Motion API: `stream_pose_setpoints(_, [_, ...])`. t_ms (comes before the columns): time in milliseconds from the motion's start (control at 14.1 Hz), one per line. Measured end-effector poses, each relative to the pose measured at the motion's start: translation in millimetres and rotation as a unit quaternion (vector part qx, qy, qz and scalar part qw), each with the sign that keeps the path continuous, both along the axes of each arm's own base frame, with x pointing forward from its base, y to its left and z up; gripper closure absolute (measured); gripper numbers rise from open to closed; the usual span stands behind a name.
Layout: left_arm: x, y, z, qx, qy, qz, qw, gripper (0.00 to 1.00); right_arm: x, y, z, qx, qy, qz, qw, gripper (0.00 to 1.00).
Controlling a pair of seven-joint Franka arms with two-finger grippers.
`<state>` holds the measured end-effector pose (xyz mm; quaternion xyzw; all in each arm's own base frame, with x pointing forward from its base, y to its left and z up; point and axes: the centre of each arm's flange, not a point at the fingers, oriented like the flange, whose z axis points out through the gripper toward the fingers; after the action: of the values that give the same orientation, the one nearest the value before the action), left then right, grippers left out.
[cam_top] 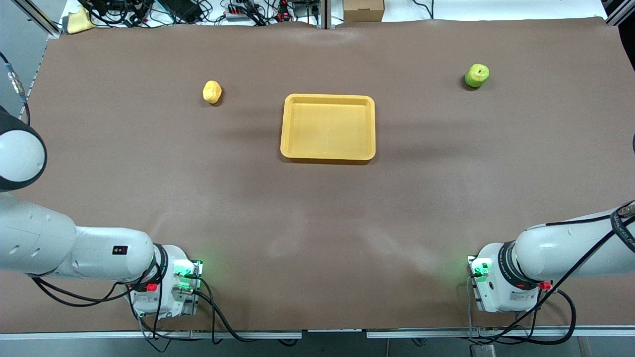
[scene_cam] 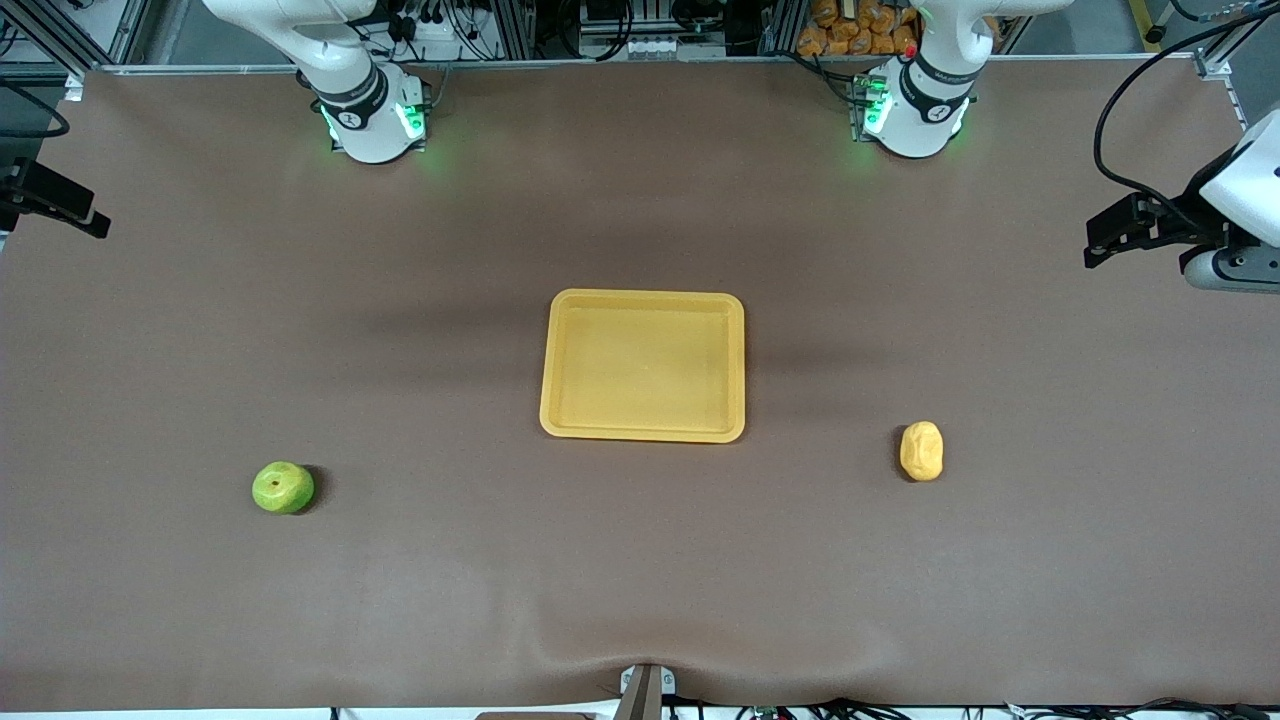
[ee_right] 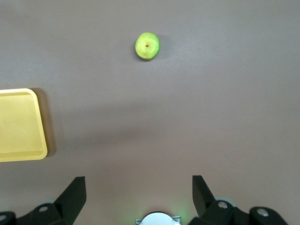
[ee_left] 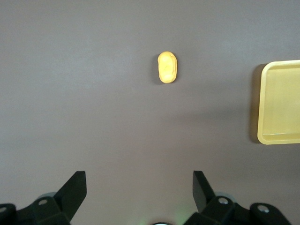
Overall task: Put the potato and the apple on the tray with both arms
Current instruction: 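Move the left gripper out toward the yellow potato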
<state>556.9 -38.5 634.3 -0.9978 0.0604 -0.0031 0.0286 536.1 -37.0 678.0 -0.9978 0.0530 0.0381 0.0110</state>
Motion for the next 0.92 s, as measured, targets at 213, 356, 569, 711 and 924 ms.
stream_pose_setpoints(213, [0.0, 0.0, 0.0, 0.000, 0.000, -0.002, 1.000, 0.00, 0.0, -0.3, 0.0, 0.000, 0.000, 0.000, 1.000, 0.00])
stream_pose_setpoints(356, [0.4, -1.2, -1.0, 0.000, 0.001, -0.003, 1.000, 0.00, 0.0, -0.4, 0.0, 0.000, 0.000, 0.000, 1.000, 0.00])
stream_pose_setpoints(569, [4.3, -5.3, -9.0, 0.000, 0.008, -0.007, 1.000, 0.00, 0.1, -0.5, 0.0, 0.000, 0.000, 0.000, 1.000, 0.00])
stream_pose_setpoints(711, [9.3, -5.8, -18.6, 0.000, 0.017, -0.007, 1.000, 0.00, 0.1, -0.5, 0.0, 0.000, 0.000, -0.001, 1.000, 0.00])
stream_pose_setpoints(924, [18.5, -6.8, -35.1, 0.001, 0.027, -0.008, 1.000, 0.00, 0.1, -0.6, -0.1, 0.000, 0.000, -0.001, 1.000, 0.00])
